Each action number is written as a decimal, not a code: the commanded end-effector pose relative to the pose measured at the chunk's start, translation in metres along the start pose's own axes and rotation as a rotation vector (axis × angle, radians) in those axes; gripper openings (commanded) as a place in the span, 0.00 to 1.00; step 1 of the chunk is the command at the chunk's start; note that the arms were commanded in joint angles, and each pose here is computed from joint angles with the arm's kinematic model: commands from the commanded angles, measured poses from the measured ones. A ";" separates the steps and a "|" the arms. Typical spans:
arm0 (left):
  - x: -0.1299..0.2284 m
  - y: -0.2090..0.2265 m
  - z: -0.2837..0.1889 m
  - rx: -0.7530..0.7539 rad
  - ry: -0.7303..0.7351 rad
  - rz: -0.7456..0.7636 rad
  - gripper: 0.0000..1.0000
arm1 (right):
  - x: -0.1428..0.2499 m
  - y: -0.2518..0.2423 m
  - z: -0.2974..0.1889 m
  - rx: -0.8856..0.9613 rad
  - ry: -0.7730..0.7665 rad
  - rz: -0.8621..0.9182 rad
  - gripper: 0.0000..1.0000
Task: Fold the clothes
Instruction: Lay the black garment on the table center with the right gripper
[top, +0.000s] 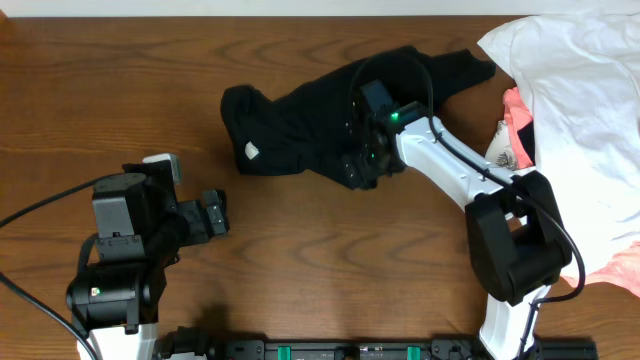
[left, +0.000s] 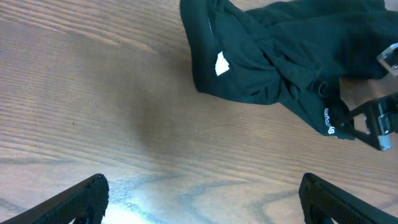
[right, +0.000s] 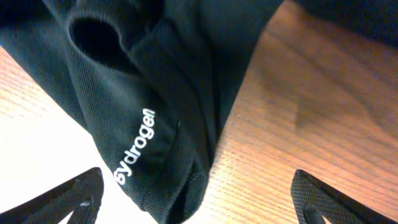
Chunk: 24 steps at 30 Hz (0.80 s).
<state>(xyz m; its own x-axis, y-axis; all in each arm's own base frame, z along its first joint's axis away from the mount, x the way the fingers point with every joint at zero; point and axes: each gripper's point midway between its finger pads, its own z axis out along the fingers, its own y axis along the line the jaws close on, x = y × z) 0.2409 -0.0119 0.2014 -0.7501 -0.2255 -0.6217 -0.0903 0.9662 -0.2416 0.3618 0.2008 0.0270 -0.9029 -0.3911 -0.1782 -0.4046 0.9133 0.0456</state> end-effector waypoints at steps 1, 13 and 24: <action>-0.007 -0.003 -0.005 0.008 -0.021 0.001 0.98 | 0.011 0.008 0.014 -0.021 0.033 -0.030 0.94; -0.007 -0.003 -0.005 0.008 -0.021 0.001 0.98 | 0.006 0.014 0.022 -0.038 0.008 -0.004 0.01; -0.007 -0.003 -0.005 0.007 -0.021 0.001 0.98 | 0.019 0.018 -0.098 -0.065 -0.091 -0.010 0.01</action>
<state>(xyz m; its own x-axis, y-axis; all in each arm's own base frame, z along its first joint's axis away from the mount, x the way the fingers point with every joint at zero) 0.2409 -0.0119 0.2014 -0.7501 -0.2255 -0.6217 -0.0903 0.9662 -0.2416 0.3212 0.1927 0.0539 -0.9118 -0.3969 -0.1055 -0.4060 0.9099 0.0855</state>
